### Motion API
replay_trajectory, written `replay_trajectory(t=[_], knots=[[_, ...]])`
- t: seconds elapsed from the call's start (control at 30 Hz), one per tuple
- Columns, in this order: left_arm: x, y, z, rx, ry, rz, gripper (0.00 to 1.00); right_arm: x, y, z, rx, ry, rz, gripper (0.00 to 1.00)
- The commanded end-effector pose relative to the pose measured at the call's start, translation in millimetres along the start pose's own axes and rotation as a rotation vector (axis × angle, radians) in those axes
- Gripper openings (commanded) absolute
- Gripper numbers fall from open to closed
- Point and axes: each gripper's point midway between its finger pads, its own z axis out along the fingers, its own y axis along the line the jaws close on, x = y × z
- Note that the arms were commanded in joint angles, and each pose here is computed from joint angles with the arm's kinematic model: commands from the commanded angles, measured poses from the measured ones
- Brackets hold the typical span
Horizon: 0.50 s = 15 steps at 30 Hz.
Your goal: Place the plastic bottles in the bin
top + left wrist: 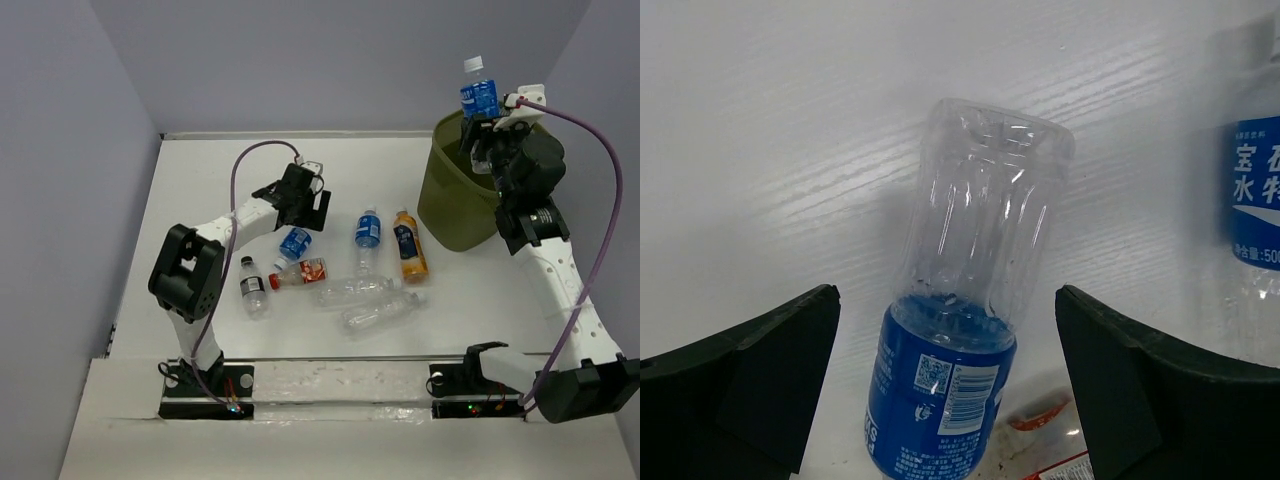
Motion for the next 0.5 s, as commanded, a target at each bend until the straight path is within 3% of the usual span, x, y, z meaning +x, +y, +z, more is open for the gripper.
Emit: replay_trajectory(t=[0.0,0.13,0.2,0.23,0.27,0.3,0.33,0.47], knots=[[-22,-2,-2,0.002,-0.026,0.041,0.99,-4,-30,-3,0.115,-0.018,0.061,0.13],[-27,2,8,-0.030,-0.024,0.050,0.99,19,-47,1,0.188,0.026,0.099,0.13],[-22,2,15,-0.033,-0.006,0.052,0.99,27,-52,1,0.211,0.037,0.153,0.22],[-22,3,17,-0.040,-0.005,0.051,0.99,34,-56,1,0.225,0.049,0.162,0.32],[-21,4,19,-0.045,-0.002,0.052,0.99,36,-58,0,0.243,0.052,0.170,0.49],[-18,5,22,-0.050,0.006,0.054,0.99,37,-59,-1,0.249,0.055,0.180,0.84],[-18,6,24,-0.055,0.007,0.056,0.99,37,-58,-3,0.246,0.057,0.183,0.95],[-10,6,31,-0.052,0.030,0.064,0.99,24,-53,-13,0.216,0.043,0.202,1.00]])
